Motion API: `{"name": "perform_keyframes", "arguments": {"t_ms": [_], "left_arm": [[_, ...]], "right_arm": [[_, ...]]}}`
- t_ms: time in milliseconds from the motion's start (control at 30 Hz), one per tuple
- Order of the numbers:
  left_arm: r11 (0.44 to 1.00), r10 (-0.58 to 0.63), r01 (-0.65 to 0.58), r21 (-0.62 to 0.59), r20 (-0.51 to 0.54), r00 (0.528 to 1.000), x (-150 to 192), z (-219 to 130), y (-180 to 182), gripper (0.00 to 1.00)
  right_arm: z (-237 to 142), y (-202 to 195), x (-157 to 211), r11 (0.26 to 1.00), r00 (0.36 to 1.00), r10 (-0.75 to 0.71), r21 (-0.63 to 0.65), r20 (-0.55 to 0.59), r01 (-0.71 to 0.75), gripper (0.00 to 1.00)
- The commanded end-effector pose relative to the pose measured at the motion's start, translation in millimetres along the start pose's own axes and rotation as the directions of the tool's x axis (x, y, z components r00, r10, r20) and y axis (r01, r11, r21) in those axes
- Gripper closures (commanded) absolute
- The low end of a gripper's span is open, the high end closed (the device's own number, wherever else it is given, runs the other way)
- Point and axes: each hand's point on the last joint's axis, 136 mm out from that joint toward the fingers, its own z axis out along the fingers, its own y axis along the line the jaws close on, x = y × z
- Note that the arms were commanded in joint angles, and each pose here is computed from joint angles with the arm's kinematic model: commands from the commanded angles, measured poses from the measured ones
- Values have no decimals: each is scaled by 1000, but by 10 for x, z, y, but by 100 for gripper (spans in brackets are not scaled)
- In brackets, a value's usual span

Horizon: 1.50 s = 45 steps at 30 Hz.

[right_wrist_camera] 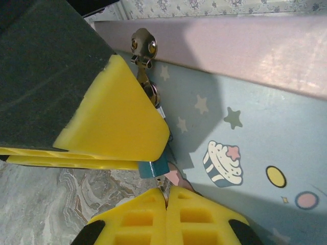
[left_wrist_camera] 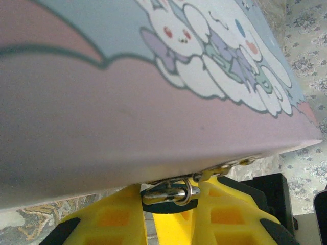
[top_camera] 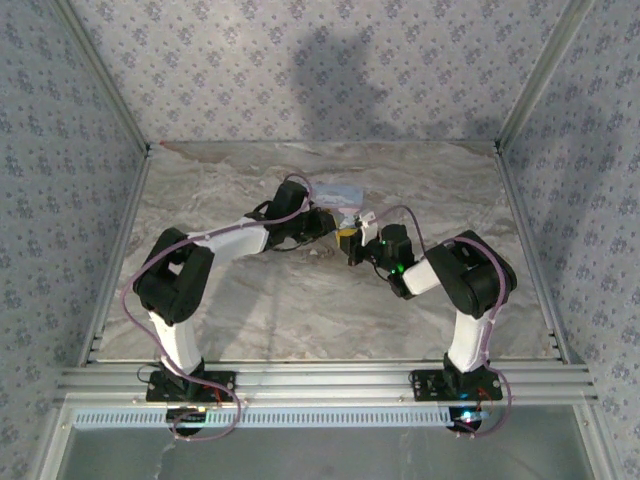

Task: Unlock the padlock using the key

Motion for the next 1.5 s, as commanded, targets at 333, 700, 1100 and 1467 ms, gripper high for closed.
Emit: {"name": "perform_keyframes", "arguments": {"t_ms": [333, 700, 1100, 1467], "left_arm": [[999, 12, 2, 54, -260, 965, 776, 130, -155, 88], [998, 2, 15, 59, -292, 957, 833, 182, -131, 88], [1000, -6, 14, 24, -293, 956, 796, 227, 20, 87], [1000, -27, 29, 4, -295, 955, 756, 238, 148, 81]], "right_arm": [[-4, -55, -794, 998, 976, -60, 31, 208, 55, 100], [4, -35, -602, 1000, 984, -25, 22, 179, 22, 100], [-27, 51, -127, 992, 989, 122, 24, 86, -124, 100], [-60, 239, 482, 969, 970, 243, 38, -7, -243, 100]]}}
